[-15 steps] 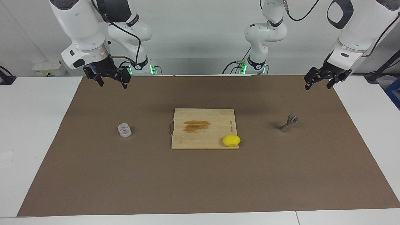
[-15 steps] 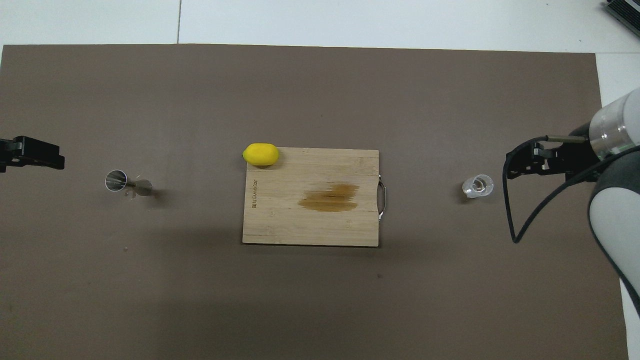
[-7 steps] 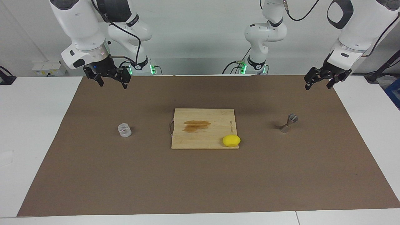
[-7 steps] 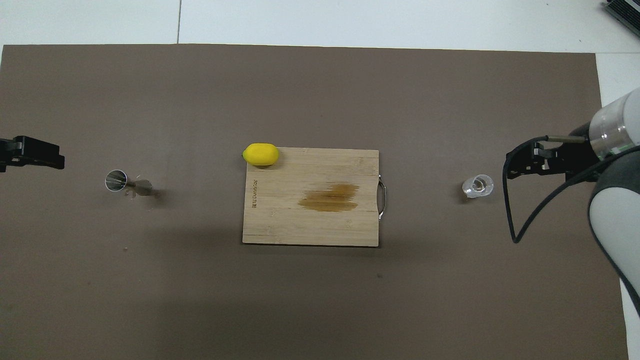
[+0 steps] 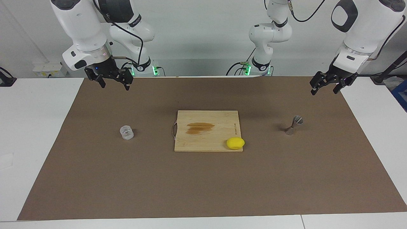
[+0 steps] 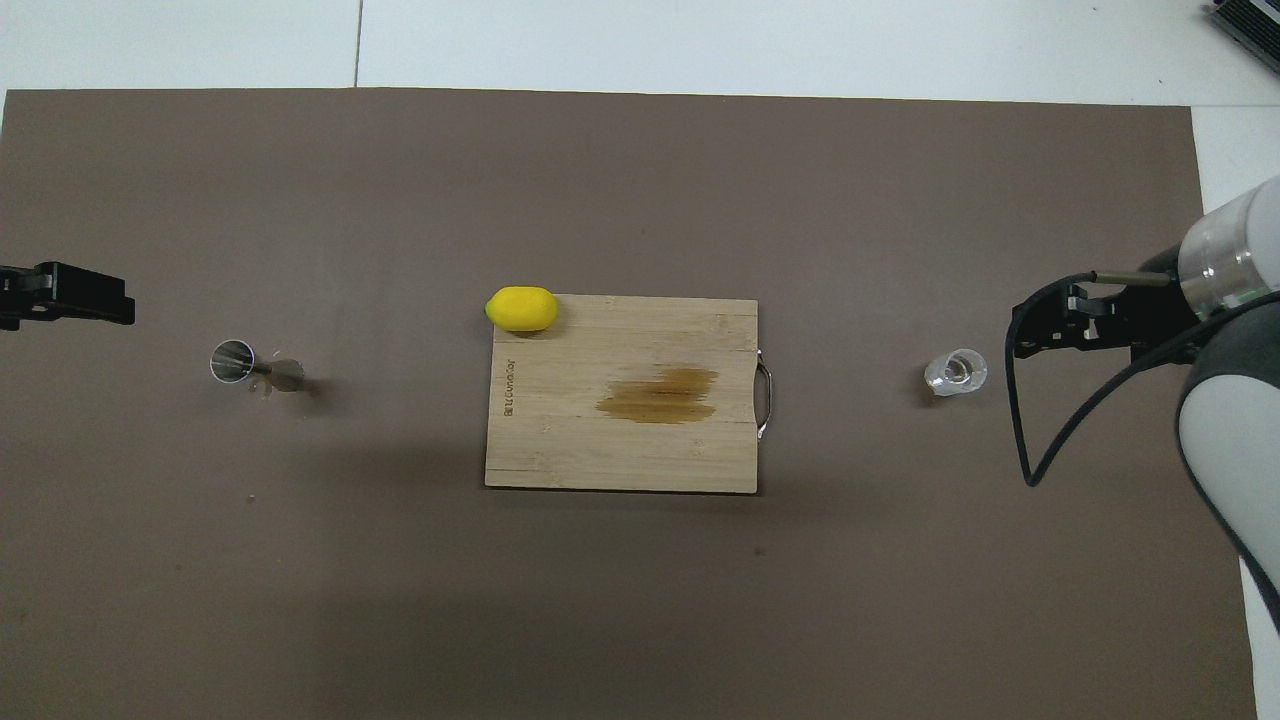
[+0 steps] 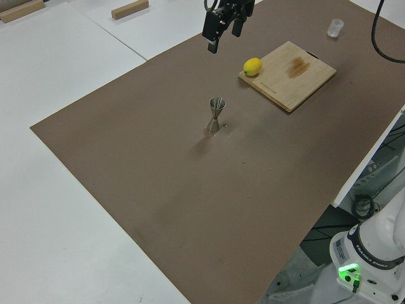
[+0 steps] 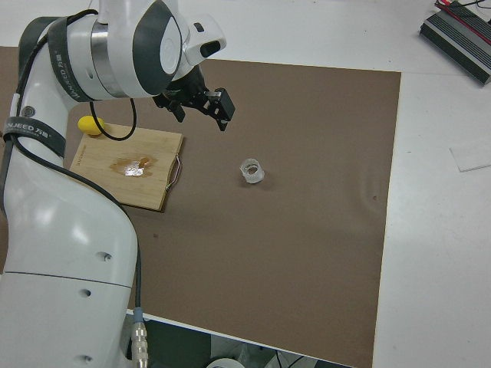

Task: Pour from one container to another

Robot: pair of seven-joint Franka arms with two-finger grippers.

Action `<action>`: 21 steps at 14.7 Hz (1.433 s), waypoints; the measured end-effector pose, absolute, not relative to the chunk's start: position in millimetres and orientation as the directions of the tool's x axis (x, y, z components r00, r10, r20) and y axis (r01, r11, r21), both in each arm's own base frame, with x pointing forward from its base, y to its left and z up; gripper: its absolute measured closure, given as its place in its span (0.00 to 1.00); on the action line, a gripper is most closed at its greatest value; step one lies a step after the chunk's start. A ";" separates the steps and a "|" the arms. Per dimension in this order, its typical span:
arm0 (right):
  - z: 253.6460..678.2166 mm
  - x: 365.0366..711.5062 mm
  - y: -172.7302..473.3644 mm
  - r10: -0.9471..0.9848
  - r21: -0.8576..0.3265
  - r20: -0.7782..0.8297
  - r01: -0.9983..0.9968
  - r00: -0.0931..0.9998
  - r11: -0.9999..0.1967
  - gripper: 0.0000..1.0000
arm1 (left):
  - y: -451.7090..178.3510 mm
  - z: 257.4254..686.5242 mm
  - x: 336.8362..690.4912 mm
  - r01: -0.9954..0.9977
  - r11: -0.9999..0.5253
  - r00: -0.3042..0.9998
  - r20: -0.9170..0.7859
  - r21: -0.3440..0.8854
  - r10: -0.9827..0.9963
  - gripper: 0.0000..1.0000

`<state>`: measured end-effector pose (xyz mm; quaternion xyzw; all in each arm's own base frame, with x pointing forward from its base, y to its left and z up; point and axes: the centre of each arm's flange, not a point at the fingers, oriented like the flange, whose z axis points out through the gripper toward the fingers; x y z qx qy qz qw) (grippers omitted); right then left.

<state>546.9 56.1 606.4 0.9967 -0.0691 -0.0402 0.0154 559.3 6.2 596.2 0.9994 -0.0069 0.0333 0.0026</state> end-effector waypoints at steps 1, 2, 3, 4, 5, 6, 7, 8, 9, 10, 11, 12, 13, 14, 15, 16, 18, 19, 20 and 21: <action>606.4 546.9 56.1 -0.139 0.036 -0.078 -0.137 0.987 -0.990 0.00 | 6.2 589.6 561.3 -0.014 -1.000 0.996 0.087 0.004 -0.014 0.00; 606.4 546.9 56.1 -0.139 0.036 -0.078 -0.137 0.987 -0.990 0.00 | 6.2 582.0 562.4 -0.014 -1.000 0.994 0.110 0.004 -0.013 0.00; 606.4 546.9 56.1 -0.139 0.036 -0.078 -0.137 0.987 -0.990 0.00 | 6.3 573.7 562.4 -0.014 -1.000 0.992 0.126 0.004 -0.013 0.00; 606.4 546.9 56.1 -0.139 0.036 -0.078 -0.137 0.987 -0.990 0.00 | 6.3 565.7 561.6 -0.014 -1.000 0.991 0.135 0.004 -0.013 0.00; 606.4 546.9 56.1 -0.139 0.036 -0.078 -0.137 0.987 -0.990 0.00 | 6.2 559.0 560.7 -0.014 -1.000 0.991 0.136 0.004 -0.013 0.00; 606.4 546.9 56.1 -0.139 0.036 -0.078 -0.137 0.987 -0.990 0.00 | 5.4 553.2 560.0 -0.015 -1.000 0.991 0.136 0.004 -0.014 0.00; 606.4 546.9 56.1 -0.139 0.036 -0.078 -0.137 0.987 -0.990 0.00 | 4.3 548.5 559.6 -0.017 -1.000 0.991 0.135 0.004 -0.016 0.00; 606.4 546.9 56.1 -0.139 0.036 -0.078 -0.137 0.987 -0.990 0.00 | 3.2 545.5 559.5 -0.019 -1.000 0.991 0.136 0.004 -0.018 0.00; 606.4 546.9 56.1 -0.139 0.036 -0.078 -0.137 0.987 -0.990 0.00 | 2.4 544.6 559.5 -0.021 -1.000 0.990 0.137 0.004 -0.020 0.00; 606.4 546.9 56.1 -0.139 0.036 -0.078 -0.137 0.987 -0.990 0.00 | 2.4 544.6 559.4 -0.021 -1.000 0.990 0.139 0.004 -0.020 0.00; 606.4 546.9 56.1 -0.139 0.036 -0.078 -0.137 0.987 -0.990 0.00 | 2.5 544.9 559.1 -0.021 -1.000 0.990 0.141 0.004 -0.021 0.00; 606.4 546.9 56.1 -0.139 0.036 -0.078 -0.137 0.987 -0.990 0.00 | 2.0 545.3 558.6 -0.022 -1.000 0.990 0.142 0.004 -0.021 0.00; 606.4 546.9 56.1 -0.139 0.036 -0.078 -0.137 0.987 -0.990 0.00 | 0.7 545.7 558.2 -0.025 -1.000 0.989 0.143 0.003 -0.024 0.00; 606.4 546.9 56.1 -0.139 0.036 -0.078 -0.137 0.987 -0.990 0.00 | -1.3 546.2 557.7 -0.028 -1.000 0.989 0.144 0.003 -0.028 0.00; 606.4 546.9 56.1 -0.139 0.036 -0.078 -0.137 0.987 -0.990 0.00 | -3.8 546.3 557.3 -0.033 -0.999 0.989 0.144 0.003 -0.032 0.00; 606.4 546.9 56.1 -0.139 0.036 -0.078 -0.137 0.987 -0.990 0.00 | -6.8 545.5 556.7 -0.038 -0.999 0.989 0.142 0.003 -0.037 0.00; 606.4 546.9 56.1 -0.139 0.036 -0.078 -0.137 0.987 -0.990 0.00 | -10.4 543.1 555.6 -0.045 -0.999 0.990 0.137 0.003 -0.044 0.00; 606.4 546.9 56.1 -0.139 0.036 -0.078 -0.137 0.987 -0.990 0.00 | -10.7 542.7 555.5 -0.045 -0.999 0.990 0.137 0.003 -0.044 0.00; 606.4 546.9 56.1 -0.139 0.036 -0.078 -0.137 0.987 -0.990 0.00 | -11.5 542.6 555.3 -0.048 -0.999 0.990 0.136 0.003 -0.047 0.00; 606.4 546.9 56.1 -0.139 0.036 -0.078 -0.137 0.987 -0.990 0.00 | -15.6 542.2 554.2 -0.057 -0.998 0.990 0.127 0.003 -0.056 0.00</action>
